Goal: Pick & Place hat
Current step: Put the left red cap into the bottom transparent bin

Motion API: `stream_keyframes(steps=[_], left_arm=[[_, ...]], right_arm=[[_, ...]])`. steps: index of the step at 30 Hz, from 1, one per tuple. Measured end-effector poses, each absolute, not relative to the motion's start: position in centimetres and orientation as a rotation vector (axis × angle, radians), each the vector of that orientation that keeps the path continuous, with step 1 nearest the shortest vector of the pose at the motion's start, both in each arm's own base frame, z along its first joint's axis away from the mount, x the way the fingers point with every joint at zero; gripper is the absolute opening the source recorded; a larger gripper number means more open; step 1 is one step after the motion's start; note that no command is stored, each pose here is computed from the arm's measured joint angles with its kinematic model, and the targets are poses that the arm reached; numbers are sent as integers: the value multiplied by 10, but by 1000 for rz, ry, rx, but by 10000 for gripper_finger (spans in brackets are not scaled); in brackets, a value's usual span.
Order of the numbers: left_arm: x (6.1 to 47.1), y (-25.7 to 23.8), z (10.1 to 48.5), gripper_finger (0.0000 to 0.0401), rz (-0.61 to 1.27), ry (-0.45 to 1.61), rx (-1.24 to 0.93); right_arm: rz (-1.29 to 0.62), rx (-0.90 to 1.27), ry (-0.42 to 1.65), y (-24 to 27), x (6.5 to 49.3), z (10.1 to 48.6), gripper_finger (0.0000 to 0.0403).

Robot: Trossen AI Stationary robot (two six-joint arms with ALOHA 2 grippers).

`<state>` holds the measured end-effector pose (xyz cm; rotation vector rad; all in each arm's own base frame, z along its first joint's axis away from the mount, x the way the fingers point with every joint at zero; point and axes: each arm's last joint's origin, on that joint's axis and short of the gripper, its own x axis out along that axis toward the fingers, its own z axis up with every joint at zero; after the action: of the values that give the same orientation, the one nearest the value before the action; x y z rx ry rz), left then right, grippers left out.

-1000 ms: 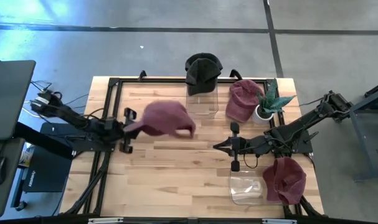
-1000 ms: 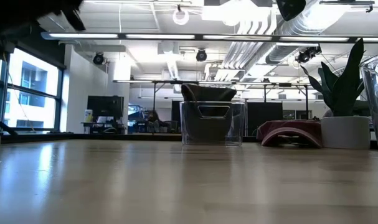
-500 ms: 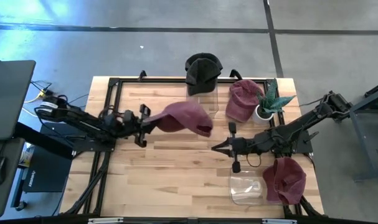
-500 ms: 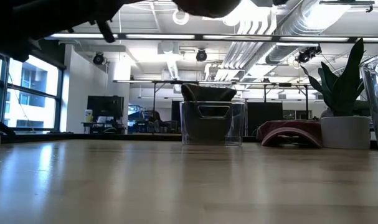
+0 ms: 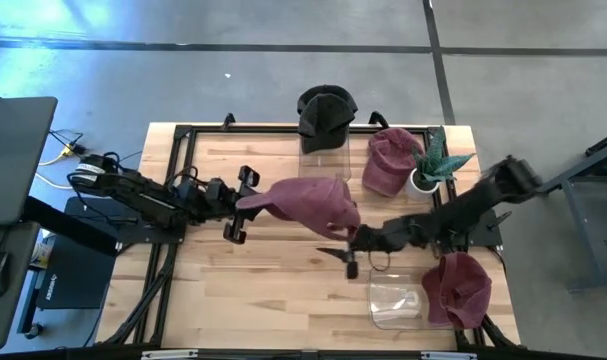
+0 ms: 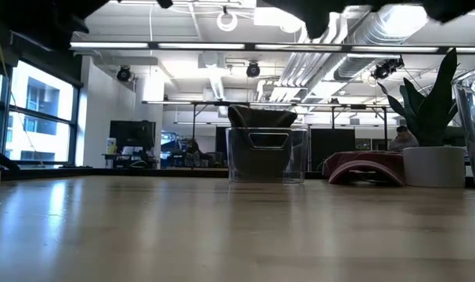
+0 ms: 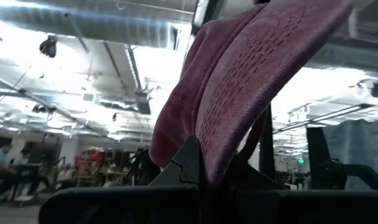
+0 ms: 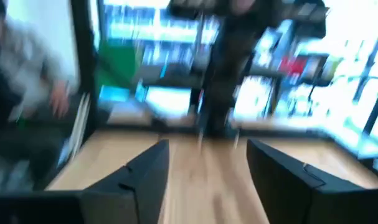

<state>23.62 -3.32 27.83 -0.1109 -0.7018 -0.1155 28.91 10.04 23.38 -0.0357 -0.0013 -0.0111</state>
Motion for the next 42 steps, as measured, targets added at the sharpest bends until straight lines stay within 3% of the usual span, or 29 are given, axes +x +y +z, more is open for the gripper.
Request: stream_keyframes(steps=[7, 17, 22, 28, 33, 37, 42], left_arm=[[252, -35, 274, 0, -97, -653, -75], [267, -37, 268, 0, -72, -616, -70], [274, -38, 263, 0, -81, -592, -67], [275, -38, 262, 0, -81, -565, -59], [279, -39, 256, 5, -86, -490, -41], [283, -38, 247, 55, -64, -393, -13], [287, -38, 236, 168, -21, -285, 7]], right_arm=[[-20, 5, -361, 91, 311, 226, 222], [-126, 36, -426, 87, 319, 238, 186], [-155, -4, -418, 86, 319, 237, 136], [-246, -38, -397, 88, 317, 238, 26], [-414, -120, -301, 96, 310, 240, 22], [-488, -209, -154, 95, 296, 257, 8], [-520, -130, -20, 84, 270, 280, 7]])
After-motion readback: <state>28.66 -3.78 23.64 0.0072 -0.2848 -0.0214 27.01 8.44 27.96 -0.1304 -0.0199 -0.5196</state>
